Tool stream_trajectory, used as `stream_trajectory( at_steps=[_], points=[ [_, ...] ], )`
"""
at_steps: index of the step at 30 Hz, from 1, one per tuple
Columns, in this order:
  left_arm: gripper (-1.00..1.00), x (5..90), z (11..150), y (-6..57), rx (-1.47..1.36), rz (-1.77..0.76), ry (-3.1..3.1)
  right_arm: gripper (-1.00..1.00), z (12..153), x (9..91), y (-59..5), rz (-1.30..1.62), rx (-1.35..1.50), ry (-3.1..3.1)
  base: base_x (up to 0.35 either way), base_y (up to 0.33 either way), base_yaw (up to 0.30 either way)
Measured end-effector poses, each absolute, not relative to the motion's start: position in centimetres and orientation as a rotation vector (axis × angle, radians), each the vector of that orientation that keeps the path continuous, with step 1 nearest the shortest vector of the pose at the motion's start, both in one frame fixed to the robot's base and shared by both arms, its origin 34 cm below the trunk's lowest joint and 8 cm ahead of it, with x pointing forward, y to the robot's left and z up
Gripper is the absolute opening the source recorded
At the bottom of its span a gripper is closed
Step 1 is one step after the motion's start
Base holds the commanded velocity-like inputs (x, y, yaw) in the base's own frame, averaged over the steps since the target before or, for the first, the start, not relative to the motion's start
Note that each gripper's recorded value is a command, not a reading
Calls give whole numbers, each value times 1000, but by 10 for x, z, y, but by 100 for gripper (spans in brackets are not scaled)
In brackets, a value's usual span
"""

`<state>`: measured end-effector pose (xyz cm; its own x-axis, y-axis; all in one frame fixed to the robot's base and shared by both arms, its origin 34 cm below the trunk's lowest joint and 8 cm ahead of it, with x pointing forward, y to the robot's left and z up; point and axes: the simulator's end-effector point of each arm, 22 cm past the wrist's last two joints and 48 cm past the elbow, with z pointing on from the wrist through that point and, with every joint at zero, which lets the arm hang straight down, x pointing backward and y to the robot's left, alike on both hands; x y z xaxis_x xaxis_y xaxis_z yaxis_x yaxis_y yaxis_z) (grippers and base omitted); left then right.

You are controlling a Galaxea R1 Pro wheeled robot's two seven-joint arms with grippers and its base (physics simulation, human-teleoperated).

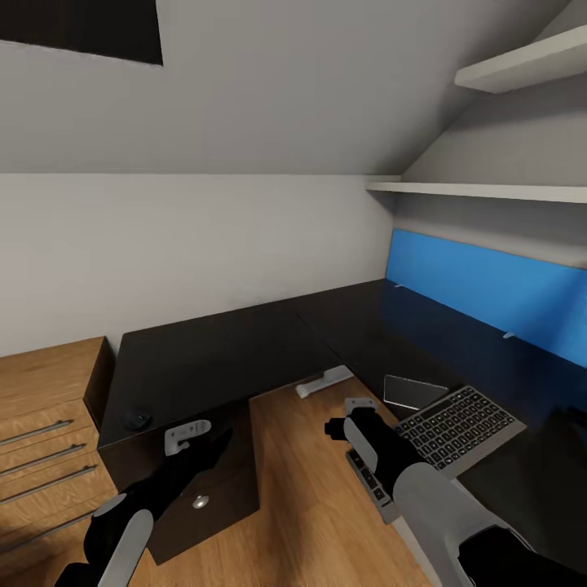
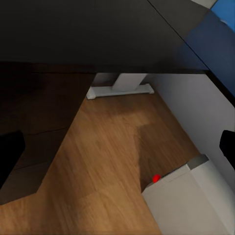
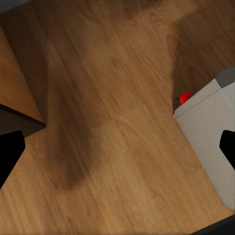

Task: In the bedroom, organize the workspace by keeping the computer under the desk, ensuring the monitor is on the desk, placing the keyboard on the desk next to the monitor, placing the mouse on the desk next to the keyboard, moving the folder from the swivel chair onto the desk next to the mouse, stacking the notebook on top of the folder with the pen on top of the notebook, and positioning the swivel chair next to the desk.

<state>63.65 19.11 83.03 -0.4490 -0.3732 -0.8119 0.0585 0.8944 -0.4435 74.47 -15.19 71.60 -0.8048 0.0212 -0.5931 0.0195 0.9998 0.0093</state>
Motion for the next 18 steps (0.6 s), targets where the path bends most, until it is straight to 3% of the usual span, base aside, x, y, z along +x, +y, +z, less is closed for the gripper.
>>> stream_trajectory(
  at_steps=[18],
  points=[
    [100,637,840,191,-228,-498,1983,100,779,777,-139,41,25,2353,0,0,0]
  ],
)
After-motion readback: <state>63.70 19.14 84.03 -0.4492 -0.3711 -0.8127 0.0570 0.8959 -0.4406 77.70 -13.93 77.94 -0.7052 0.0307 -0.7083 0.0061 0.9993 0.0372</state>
